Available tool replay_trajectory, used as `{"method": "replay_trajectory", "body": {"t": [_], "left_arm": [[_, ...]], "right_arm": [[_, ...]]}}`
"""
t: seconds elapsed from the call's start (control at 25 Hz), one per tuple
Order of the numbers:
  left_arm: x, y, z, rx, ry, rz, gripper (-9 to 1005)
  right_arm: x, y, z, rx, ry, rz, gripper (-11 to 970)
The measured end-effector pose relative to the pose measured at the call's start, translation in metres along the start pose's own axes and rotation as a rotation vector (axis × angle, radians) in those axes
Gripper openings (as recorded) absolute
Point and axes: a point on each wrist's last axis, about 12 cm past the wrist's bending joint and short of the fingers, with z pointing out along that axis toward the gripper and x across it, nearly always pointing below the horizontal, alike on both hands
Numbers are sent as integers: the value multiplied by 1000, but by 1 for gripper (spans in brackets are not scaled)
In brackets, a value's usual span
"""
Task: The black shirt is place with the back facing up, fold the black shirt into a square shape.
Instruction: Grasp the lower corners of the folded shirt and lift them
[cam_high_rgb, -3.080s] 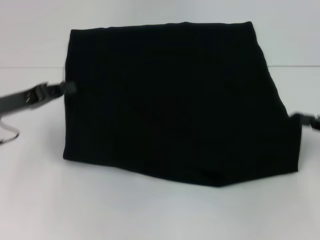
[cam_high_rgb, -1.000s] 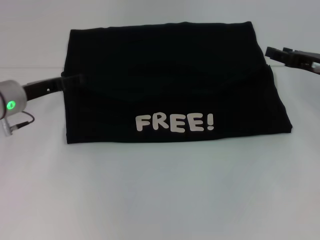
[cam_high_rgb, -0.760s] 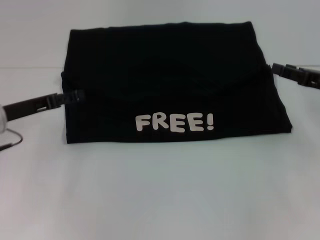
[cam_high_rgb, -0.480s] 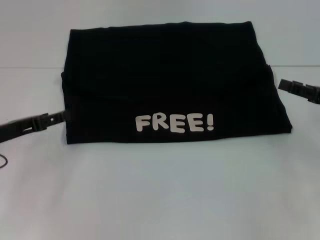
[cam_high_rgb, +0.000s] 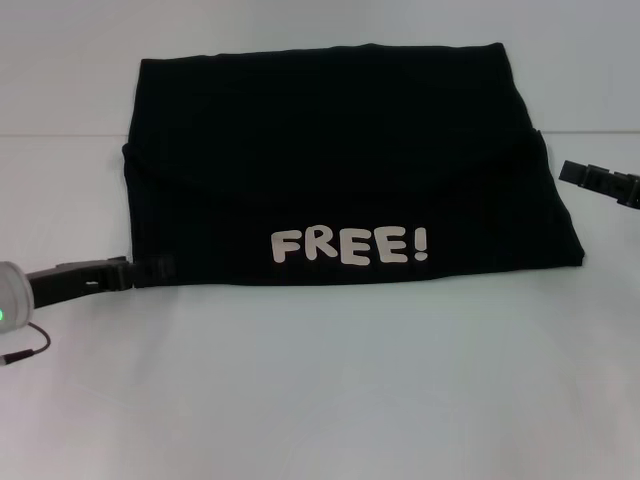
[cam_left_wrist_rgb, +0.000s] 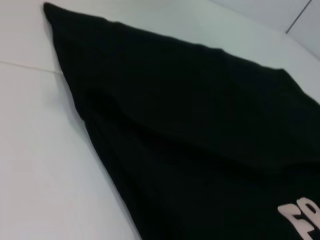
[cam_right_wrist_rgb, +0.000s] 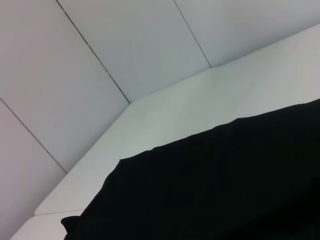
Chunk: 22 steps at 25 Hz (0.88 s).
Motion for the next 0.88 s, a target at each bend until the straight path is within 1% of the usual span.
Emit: {"method": "replay_trajectory", "body": {"t": [0.2,0.44,0.76,0.88], "left_arm": [[1,-2,5,-11,16,8,841],[2,-5,7,10,23,9,800],[1,-3,8,-13,40,30,744],[-1,-4,9,-13,44,38,630]], "right_arm": [[-1,0,1,0,-1,-2,593],[-1,0,0,3,-2,-3,588],[0,-1,-2,5,-2,-1,581],[0,-1,-3,5,-2,-3,578]]}}
